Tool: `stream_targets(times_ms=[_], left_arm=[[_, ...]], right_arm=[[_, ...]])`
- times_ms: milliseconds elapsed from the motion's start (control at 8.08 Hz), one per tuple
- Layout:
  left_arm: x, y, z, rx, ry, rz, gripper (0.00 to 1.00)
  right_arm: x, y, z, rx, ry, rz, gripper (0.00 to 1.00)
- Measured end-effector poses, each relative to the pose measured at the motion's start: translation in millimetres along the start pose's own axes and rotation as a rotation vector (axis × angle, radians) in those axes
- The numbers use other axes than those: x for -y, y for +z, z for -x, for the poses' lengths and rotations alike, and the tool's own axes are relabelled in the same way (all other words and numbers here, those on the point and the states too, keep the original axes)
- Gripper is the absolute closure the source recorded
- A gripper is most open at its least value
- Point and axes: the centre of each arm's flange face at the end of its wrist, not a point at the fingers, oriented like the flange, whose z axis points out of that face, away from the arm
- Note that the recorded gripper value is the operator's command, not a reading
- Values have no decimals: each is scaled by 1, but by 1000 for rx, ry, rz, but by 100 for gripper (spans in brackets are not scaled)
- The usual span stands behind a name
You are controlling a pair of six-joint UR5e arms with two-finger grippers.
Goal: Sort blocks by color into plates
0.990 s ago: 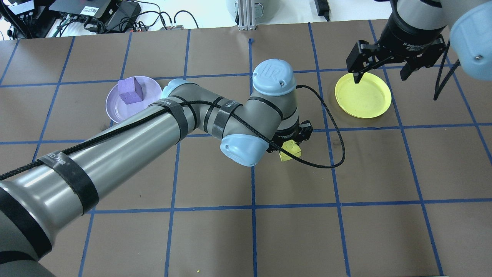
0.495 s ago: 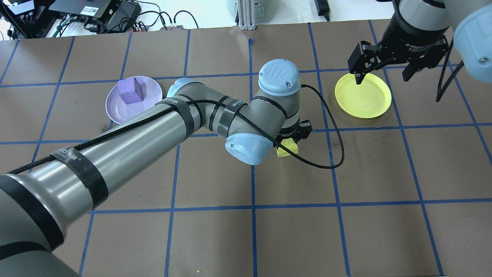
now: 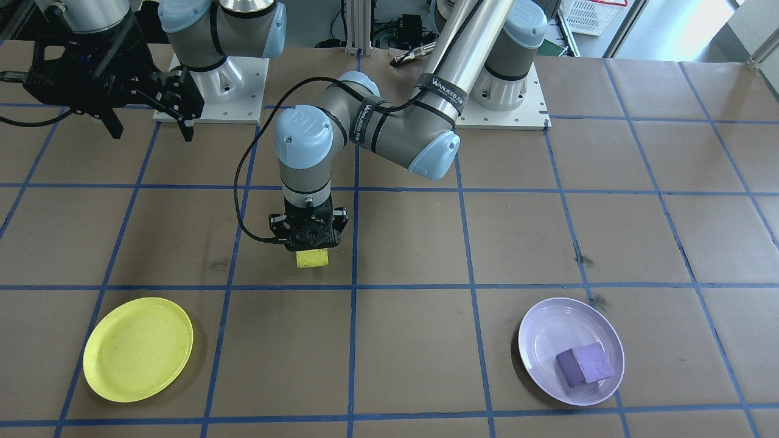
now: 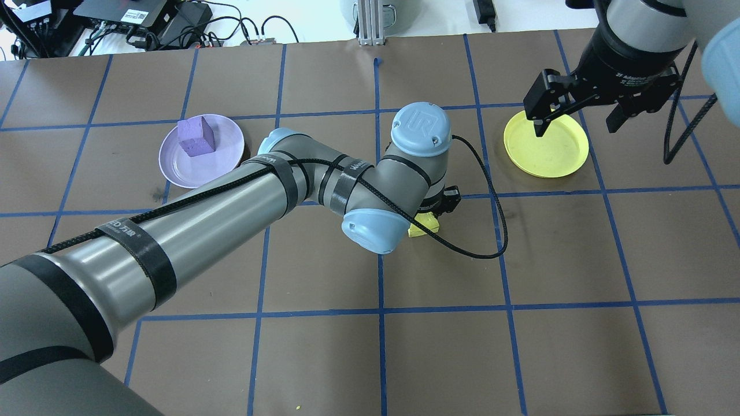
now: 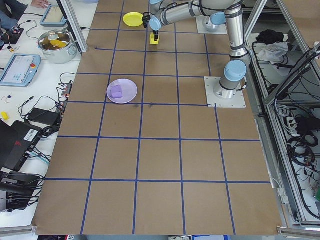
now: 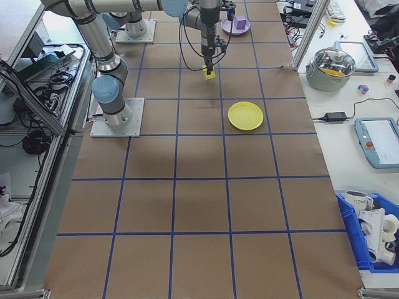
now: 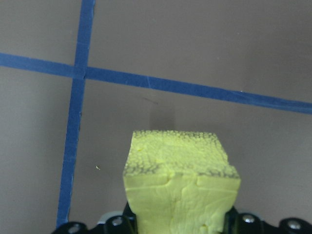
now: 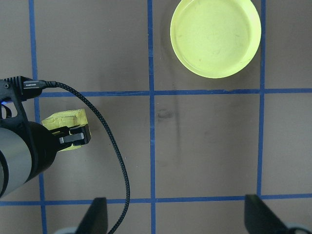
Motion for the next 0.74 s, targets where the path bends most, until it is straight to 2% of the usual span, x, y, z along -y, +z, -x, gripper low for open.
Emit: stream_targets(times_ms=[248,495,743], left_arm=[[-1,11,0,2,-1,-5,0],[1,21,-2,-11,0,-25,0],[4,5,-5,-40,5,-54,0]], right_arm=[[0,1,2,18,-4,5,0],[1,1,2,16,-11,1,0],[2,1,2,16,-2,-1,0]])
